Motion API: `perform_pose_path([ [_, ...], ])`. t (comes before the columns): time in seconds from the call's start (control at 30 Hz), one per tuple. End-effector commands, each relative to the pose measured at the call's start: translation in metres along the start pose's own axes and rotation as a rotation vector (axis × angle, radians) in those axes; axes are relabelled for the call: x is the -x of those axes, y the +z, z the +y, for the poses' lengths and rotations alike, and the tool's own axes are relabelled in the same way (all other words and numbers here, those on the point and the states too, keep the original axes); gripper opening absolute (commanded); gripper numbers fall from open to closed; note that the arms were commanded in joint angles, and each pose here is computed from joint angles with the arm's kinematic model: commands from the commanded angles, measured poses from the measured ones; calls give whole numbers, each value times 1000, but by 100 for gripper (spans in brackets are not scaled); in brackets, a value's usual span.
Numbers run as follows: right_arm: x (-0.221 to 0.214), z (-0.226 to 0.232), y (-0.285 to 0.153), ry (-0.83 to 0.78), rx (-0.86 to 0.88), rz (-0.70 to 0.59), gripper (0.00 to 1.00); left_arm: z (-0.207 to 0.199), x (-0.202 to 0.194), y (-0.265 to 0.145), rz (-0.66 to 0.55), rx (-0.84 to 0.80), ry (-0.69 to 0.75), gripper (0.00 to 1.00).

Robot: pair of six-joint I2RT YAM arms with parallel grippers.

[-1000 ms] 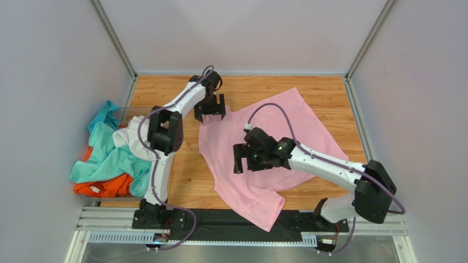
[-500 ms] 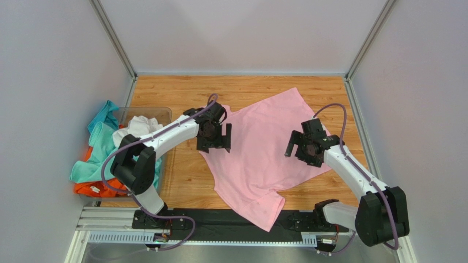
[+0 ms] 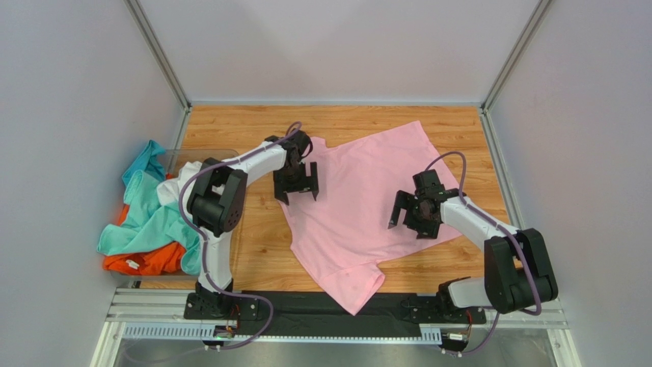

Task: Fold and stack the t-shirts
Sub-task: Flatten the tshirt out, then fold the tshirt

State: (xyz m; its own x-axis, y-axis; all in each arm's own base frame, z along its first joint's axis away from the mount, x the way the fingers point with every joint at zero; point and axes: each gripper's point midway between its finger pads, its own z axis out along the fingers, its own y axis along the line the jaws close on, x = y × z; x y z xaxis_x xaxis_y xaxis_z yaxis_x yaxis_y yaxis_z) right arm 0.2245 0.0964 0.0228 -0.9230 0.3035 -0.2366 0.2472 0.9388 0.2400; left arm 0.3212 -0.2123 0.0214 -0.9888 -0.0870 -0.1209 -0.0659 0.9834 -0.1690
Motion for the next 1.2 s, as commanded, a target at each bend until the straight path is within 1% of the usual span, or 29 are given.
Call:
perform_pose_path([
  [0.0, 1, 30, 7, -31, 116, 9, 100, 28, 34, 18, 4, 57, -36, 100],
  [0.03, -3, 34, 12, -39, 121, 29, 100, 33, 36, 25, 23, 72, -31, 100],
  [0.07, 0, 41, 12, -42, 131, 28, 100, 41, 46, 27, 8, 93, -42, 100],
  [0.1, -5, 49, 14, -50, 135, 43, 100, 40, 60, 27, -12, 93, -46, 100],
  [0.17, -10, 60, 20, -57, 140, 68, 100, 46, 73, 26, -12, 108, -59, 100],
  [0.2, -12, 74, 19, -84, 160, 71, 100, 53, 92, 28, -42, 133, -76, 100],
  [0.23, -12, 79, 20, -91, 162, 73, 100, 59, 97, 27, -28, 152, -81, 100],
  [0.3, -10, 94, 23, -101, 167, 80, 100, 59, 117, 27, -28, 128, -98, 100],
  [0.37, -7, 102, 23, -96, 172, 83, 100, 58, 130, 24, -39, 125, -99, 100],
  [0.47, 3, 113, 14, -102, 176, 46, 100, 52, 161, 4, -111, 113, -82, 100],
  [0.5, 7, 115, 8, -105, 172, 36, 100, 53, 164, -1, -119, 112, -81, 100],
  [0.57, 18, 115, -6, -117, 161, -22, 100, 51, 172, -15, -150, 90, -88, 100],
  [0.6, 21, 112, -12, -120, 146, -34, 100, 46, 178, -32, -190, 68, -84, 100],
  [0.67, 35, 114, -29, -129, 143, -103, 100, 42, 180, -51, -223, 47, -75, 100],
  [0.7, 39, 113, -45, -126, 151, -141, 100, 38, 183, -75, -267, 27, -72, 100],
  [0.73, 42, 113, -53, -126, 151, -164, 100, 37, 181, -85, -282, 21, -71, 100],
  [0.77, 50, 107, -60, -111, 124, -213, 100, 39, 172, -88, -270, 24, -75, 100],
  [0.8, 53, 104, -76, -99, 131, -255, 100, 32, 168, -115, -312, -17, -69, 100],
  [0.83, 57, 96, -83, -86, 107, -296, 100, 30, 161, -123, -318, -27, -67, 100],
  [0.9, 55, 79, -90, -47, 83, -321, 100, 28, 132, -142, -337, -51, -56, 100],
  [0.93, 57, 72, -103, -16, 101, -366, 100, 27, 120, -147, -349, -57, -56, 100],
  [0.97, 54, 54, -97, 29, 74, -359, 100, 29, 85, -127, -281, -35, -43, 100],
  [1.0, 52, 45, -98, 57, 71, -364, 100, 20, 75, -154, -364, -89, -36, 100],
  [1.03, 51, 38, -106, 76, 88, -385, 100, 11, 54, -154, -369, -102, -7, 100],
  [1.07, 53, 24, -106, 108, 68, -395, 100, 21, 20, -132, -307, -74, -2, 100],
  [1.1, 46, 11, -103, 119, 39, -385, 100, 16, 3, -149, -353, -121, -13, 100],
  [1.13, 46, 0, -106, 136, 19, -411, 100, 15, -17, -145, -351, -109, 3, 100],
  [1.17, 47, -12, -107, 165, -7, -423, 100, 25, -47, -136, -325, -111, -33, 100],
])
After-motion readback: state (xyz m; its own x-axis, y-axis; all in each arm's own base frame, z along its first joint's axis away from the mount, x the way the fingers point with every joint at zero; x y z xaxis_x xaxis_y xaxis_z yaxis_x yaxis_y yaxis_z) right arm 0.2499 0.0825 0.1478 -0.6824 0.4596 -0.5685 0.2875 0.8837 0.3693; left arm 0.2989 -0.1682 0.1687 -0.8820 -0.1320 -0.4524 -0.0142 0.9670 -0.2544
